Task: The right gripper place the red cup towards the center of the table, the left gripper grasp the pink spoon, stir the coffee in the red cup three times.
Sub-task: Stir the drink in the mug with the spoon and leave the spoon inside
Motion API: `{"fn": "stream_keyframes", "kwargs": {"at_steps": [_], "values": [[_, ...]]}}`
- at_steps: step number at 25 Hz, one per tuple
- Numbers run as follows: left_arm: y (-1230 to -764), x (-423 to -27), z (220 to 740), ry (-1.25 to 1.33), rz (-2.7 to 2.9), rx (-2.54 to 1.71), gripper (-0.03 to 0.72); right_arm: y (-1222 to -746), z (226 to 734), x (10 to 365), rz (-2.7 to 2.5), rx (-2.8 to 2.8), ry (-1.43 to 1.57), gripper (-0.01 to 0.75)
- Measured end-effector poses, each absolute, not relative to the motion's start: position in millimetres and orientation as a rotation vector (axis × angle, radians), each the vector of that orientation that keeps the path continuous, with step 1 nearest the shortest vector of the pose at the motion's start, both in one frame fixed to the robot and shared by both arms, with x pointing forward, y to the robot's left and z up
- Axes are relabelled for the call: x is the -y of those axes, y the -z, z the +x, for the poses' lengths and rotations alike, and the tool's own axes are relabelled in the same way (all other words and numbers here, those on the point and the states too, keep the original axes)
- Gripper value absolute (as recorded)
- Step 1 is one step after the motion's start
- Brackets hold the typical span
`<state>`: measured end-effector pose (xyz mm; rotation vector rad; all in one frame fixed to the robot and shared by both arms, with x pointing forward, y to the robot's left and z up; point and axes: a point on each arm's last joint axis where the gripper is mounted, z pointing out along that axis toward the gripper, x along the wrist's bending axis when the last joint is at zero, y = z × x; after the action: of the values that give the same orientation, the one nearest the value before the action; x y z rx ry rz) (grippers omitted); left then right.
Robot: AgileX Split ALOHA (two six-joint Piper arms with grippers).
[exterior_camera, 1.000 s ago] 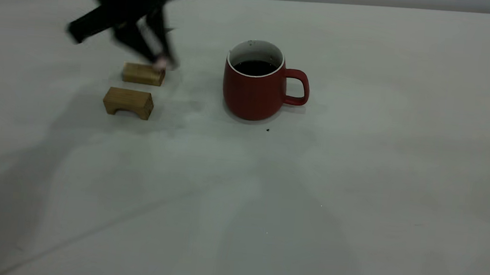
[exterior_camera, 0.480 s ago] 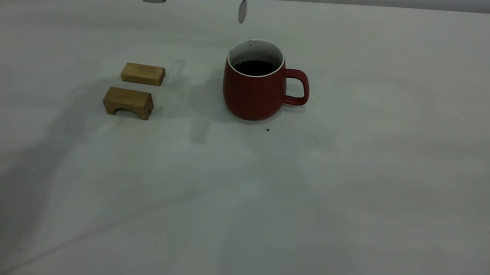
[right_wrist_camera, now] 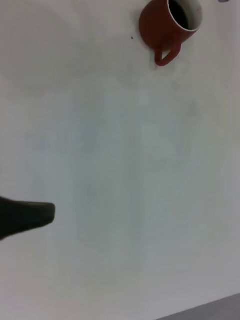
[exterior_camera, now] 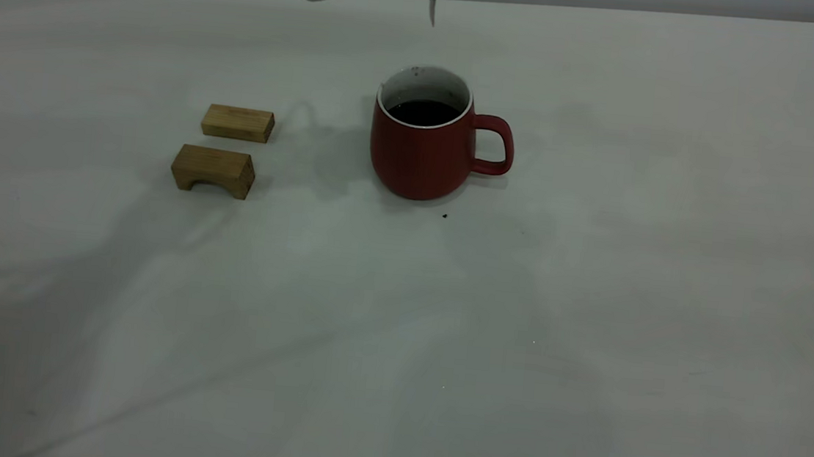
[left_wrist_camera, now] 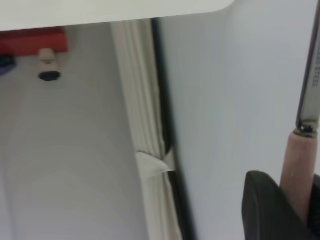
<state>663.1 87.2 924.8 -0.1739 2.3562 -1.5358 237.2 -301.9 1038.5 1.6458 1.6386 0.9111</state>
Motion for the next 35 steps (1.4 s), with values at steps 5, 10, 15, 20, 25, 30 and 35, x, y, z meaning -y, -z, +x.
{"fn": "stream_keyframes", "kwargs": {"at_steps": [5,10,15,20,25,30,35], "values": [[-911.7,-85.4,665.0,1.580,-0.311,-2.374,0.152,-1038.5,237.2,301.9,1.646,-1.639,-0.911,0.555],[-885.5,-85.3,664.9,1.603,-0.448,-2.439,0.152,-1038.5,237.2,301.9,1.646,-1.639,-0.911,0.555],[-864.4,-85.6,664.1,1.598,-0.509,-2.479,0.152,-1038.5,237.2,301.9,1.646,-1.639,-0.911,0.555],[-825.2,-87.0,660.0,1.575,-0.583,-2.552,0.152,-1038.5,237.2,301.9,1.646,-1.639,-0.911,0.555],[-810.9,-87.8,656.8,1.588,-0.603,-2.581,0.152,-1038.5,237.2,301.9,1.646,-1.639,-0.911,0.555],[-810.0,-97.8,662.5,1.559,-0.643,-2.562,0.152,-1038.5,237.2,301.9,1.646,-1.639,-0.911,0.555],[-810.3,-102.4,670.4,1.492,-0.681,-2.535,0.152,-1038.5,237.2,301.9,1.646,-1.639,-0.911,0.555]]}}
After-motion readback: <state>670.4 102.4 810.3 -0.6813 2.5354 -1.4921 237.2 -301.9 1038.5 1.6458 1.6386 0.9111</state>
